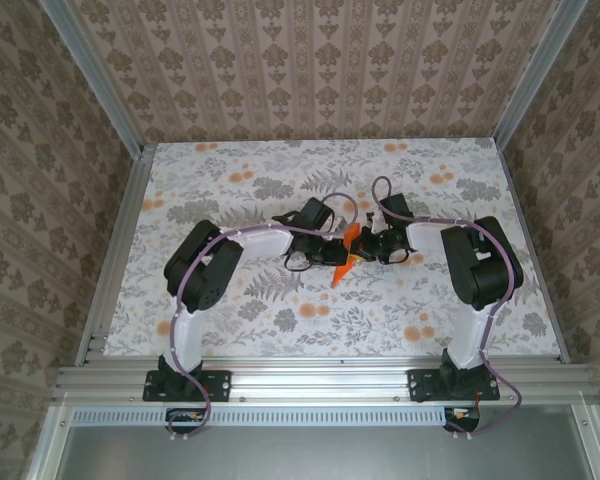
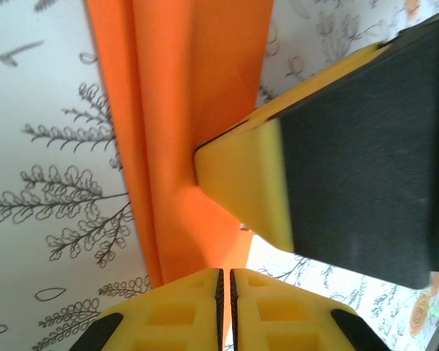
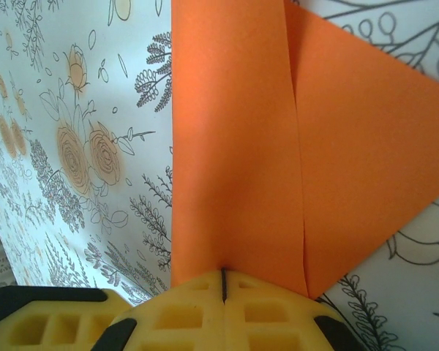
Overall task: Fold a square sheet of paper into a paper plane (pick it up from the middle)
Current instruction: Fold the wing for the fifth time at the center of the table.
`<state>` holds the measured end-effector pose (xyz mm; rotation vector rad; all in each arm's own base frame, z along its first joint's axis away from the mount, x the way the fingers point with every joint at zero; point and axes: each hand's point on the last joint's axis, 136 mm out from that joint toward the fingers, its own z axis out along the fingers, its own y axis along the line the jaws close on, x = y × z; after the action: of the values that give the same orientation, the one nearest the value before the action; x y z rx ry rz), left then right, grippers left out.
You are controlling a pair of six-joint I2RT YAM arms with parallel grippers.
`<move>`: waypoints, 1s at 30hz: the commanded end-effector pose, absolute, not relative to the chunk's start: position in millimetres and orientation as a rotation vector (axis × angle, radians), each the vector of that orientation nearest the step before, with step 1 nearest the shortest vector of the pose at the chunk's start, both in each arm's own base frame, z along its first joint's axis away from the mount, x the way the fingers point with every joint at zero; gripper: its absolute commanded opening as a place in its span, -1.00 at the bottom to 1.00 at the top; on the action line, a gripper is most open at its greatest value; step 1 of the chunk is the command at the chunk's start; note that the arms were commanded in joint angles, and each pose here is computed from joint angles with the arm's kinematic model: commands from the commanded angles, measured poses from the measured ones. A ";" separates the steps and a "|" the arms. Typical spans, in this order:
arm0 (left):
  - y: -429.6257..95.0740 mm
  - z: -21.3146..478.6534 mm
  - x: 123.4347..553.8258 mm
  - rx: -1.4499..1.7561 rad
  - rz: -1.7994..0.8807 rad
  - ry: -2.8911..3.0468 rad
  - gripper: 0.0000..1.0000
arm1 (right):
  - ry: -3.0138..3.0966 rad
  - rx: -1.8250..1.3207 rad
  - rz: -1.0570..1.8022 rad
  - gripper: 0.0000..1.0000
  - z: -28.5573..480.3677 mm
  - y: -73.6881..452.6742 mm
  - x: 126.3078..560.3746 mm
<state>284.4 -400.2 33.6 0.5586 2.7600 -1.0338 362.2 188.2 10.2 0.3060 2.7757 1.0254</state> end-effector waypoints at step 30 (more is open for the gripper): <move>-363.3 19.0 223.7 0.706 -0.898 2.917 -0.80 | 3.090 0.521 0.594 -0.94 -68.5 142.3 311.6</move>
<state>261.0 -382.6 28.5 0.6330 2.7820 -0.9507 363.3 188.7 8.2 0.3329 2.8234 1.0162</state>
